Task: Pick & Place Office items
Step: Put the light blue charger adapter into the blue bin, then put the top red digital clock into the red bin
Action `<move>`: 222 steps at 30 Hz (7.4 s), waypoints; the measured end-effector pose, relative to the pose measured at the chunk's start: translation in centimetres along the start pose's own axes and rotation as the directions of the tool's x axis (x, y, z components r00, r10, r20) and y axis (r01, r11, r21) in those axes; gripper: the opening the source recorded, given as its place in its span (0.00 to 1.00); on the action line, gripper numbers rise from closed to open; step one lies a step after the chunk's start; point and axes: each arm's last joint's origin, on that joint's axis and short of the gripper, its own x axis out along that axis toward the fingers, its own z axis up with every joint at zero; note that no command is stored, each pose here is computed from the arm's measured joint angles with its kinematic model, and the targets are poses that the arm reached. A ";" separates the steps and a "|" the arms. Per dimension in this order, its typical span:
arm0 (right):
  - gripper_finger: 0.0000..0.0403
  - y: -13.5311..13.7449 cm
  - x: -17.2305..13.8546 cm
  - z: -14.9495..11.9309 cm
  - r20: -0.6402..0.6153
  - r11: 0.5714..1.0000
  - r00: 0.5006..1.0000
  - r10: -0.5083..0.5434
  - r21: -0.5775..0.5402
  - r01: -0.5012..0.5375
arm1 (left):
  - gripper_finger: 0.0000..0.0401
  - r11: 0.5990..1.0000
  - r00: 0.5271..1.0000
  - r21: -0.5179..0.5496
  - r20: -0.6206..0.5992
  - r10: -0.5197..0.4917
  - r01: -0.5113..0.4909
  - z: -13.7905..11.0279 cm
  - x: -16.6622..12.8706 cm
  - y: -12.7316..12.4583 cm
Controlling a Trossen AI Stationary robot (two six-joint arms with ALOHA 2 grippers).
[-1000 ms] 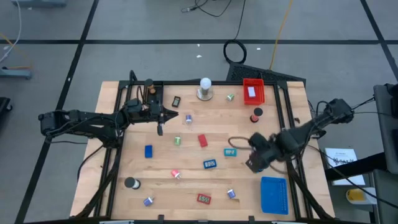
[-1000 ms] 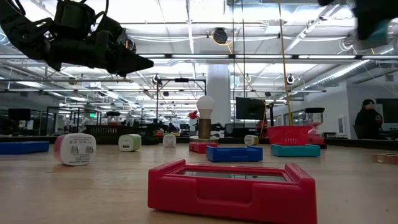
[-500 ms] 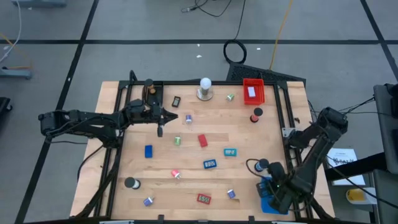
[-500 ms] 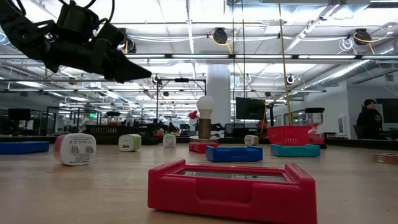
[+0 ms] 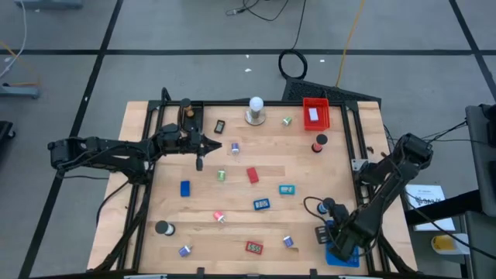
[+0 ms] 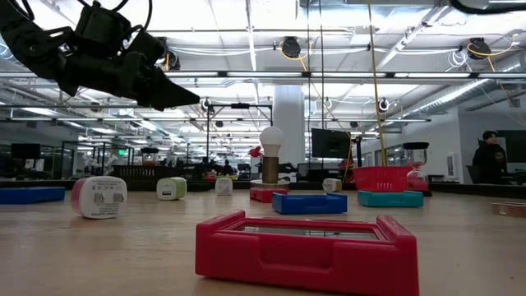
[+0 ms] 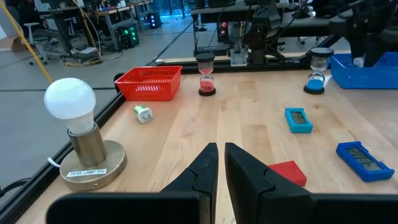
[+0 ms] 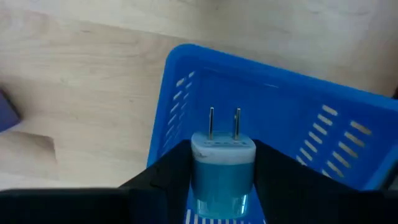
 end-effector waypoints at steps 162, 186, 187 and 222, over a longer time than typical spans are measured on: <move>0.74 20.4 3.5 21.9 0.389 0.700 0.776 0.496 -0.708 -0.092 | 0.09 1.000 1.000 -0.011 -0.007 -0.002 0.002 -0.1 0.0 0.0; 0.52 19.9 5.3 22.3 0.364 0.669 0.840 0.403 -0.743 0.001 | 0.09 1.000 1.000 -0.009 0.002 0.000 0.000 0.0 0.0 0.0; 0.50 19.9 5.3 22.4 0.365 0.664 0.840 0.402 -0.748 0.007 | 0.09 1.000 1.000 -0.009 0.002 0.000 0.000 0.0 0.0 0.0; 0.74 17.5 1.0 25.1 0.280 0.328 0.842 0.462 -0.935 0.131 | 0.09 1.000 1.000 -0.009 0.003 0.000 0.000 0.0 0.0 0.0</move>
